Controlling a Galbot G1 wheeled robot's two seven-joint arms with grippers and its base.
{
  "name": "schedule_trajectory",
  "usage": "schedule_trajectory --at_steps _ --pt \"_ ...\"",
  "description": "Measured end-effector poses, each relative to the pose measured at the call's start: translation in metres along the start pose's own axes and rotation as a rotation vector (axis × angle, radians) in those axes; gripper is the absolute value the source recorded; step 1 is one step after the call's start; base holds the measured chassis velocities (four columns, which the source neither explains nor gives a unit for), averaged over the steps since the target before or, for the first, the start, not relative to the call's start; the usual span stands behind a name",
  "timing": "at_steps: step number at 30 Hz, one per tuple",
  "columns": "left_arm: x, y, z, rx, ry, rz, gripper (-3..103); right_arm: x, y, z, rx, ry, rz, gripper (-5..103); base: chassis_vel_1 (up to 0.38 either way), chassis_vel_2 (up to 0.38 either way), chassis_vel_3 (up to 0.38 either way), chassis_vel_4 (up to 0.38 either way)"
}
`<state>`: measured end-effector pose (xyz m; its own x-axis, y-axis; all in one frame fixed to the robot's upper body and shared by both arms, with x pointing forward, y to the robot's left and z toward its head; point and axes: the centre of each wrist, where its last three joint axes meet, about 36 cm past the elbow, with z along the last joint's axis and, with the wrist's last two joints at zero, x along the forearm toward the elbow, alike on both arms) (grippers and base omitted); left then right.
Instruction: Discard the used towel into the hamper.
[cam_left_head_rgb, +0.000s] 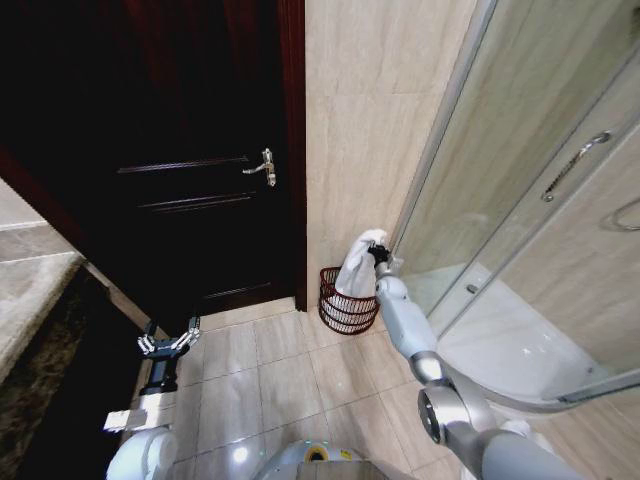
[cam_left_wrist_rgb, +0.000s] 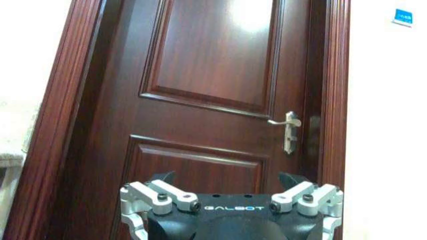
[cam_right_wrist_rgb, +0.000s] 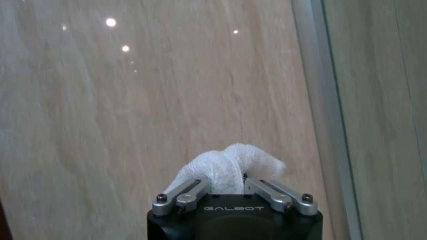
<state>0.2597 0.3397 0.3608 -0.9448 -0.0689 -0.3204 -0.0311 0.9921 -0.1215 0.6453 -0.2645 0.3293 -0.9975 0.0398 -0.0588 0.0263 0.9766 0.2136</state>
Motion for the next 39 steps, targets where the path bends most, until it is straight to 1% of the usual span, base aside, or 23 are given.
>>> schedule_trajectory --at_steps 3,7,10,11,13,14,16,18,19,21,23,24,28,29,31,32,33,34,36,37,38,39 --pt "0.000 0.000 0.000 -0.001 0.000 0.001 100 0.007 -0.002 0.006 0.003 0.018 0.001 7 0.000 0.000 0.000 0.000" --pt "0.000 0.001 0.000 -0.002 -0.002 0.002 100 0.018 -0.006 0.015 0.000 0.069 -0.001 7 0.000 0.000 0.000 0.000" --pt "0.001 0.001 0.000 -0.001 -0.003 0.001 100 0.024 -0.010 0.022 -0.044 0.118 0.010 7 0.000 0.000 0.000 0.000" --pt "0.001 0.001 0.000 -0.001 -0.003 0.001 100 0.024 -0.010 0.022 -0.044 0.118 0.010 7 0.000 0.000 0.000 0.000" --pt "0.002 0.001 0.001 0.000 -0.001 -0.001 100 0.026 -0.013 0.024 -0.078 0.151 0.010 7 0.000 0.000 0.000 0.000" --pt "0.002 0.001 0.001 0.000 -0.001 -0.001 100 0.026 -0.013 0.024 -0.078 0.151 0.010 7 0.000 0.000 0.000 0.000" --pt "0.003 0.001 0.001 -0.001 -0.001 -0.001 100 0.029 -0.015 0.025 -0.115 0.188 0.003 7 0.000 0.000 0.000 0.000" --pt "0.004 0.002 0.002 -0.002 0.000 -0.003 100 0.029 -0.016 0.022 -0.171 0.231 0.004 7 0.000 0.000 0.000 0.000" --pt "0.004 0.002 0.002 -0.002 0.000 -0.003 100 0.029 -0.016 0.022 -0.171 0.231 0.004 7 0.000 0.000 0.000 0.000" --pt "0.004 0.003 0.001 -0.003 -0.001 -0.003 100 0.029 -0.017 0.020 -0.211 0.263 0.015 7 0.000 0.000 0.000 0.000" --pt "0.004 0.003 0.001 -0.004 -0.002 -0.004 100 0.027 -0.019 0.016 -0.246 0.318 0.040 7 0.000 0.000 0.000 0.000" --pt "0.004 0.003 0.001 -0.004 -0.002 -0.004 100 0.027 -0.019 0.016 -0.246 0.318 0.040 7 0.000 0.000 0.000 0.000" --pt "0.005 0.004 0.002 -0.005 -0.001 -0.005 100 0.025 -0.021 -0.006 -0.321 0.458 0.052 7 0.000 0.000 0.000 0.000" --pt "0.005 0.004 0.003 -0.005 -0.001 -0.006 100 0.026 -0.022 -0.009 -0.330 0.484 0.045 7 0.000 0.000 0.000 0.000" --pt "0.005 0.004 0.003 -0.005 -0.001 -0.006 100 0.026 -0.024 -0.009 -0.328 0.495 0.040 7 0.000 0.000 0.000 0.000" --pt "0.005 0.004 0.003 -0.004 0.000 -0.007 100 0.026 -0.025 -0.009 -0.318 0.502 0.039 4 0.000 0.000 0.000 0.000" --pt "0.005 0.004 0.003 -0.004 -0.001 -0.007 100 0.026 -0.027 -0.009 -0.316 0.513 0.036 8 0.000 0.000 0.000 0.000" --pt "0.005 0.004 0.003 -0.004 -0.001 -0.007 100 0.026 -0.027 -0.009 -0.316 0.513 0.036 8 0.000 0.000 0.000 0.000" --pt "0.005 0.004 0.003 -0.005 -0.001 -0.007 100 0.024 -0.029 -0.013 -0.325 0.547 0.033 19 0.000 0.000 0.000 0.000" --pt "0.005 0.005 0.003 -0.005 -0.001 -0.007 100 0.023 -0.030 -0.017 -0.342 0.567 0.036 24 0.000 0.000 0.000 0.000" --pt "0.006 0.005 0.003 -0.005 -0.001 -0.007 100 0.020 -0.030 -0.025 -0.382 0.596 0.048 24 0.000 0.000 0.000 0.000" --pt "0.006 0.005 0.003 -0.005 -0.001 -0.007 100 0.020 -0.030 -0.025 -0.382 0.596 0.048 24 0.000 0.000 0.000 0.000"
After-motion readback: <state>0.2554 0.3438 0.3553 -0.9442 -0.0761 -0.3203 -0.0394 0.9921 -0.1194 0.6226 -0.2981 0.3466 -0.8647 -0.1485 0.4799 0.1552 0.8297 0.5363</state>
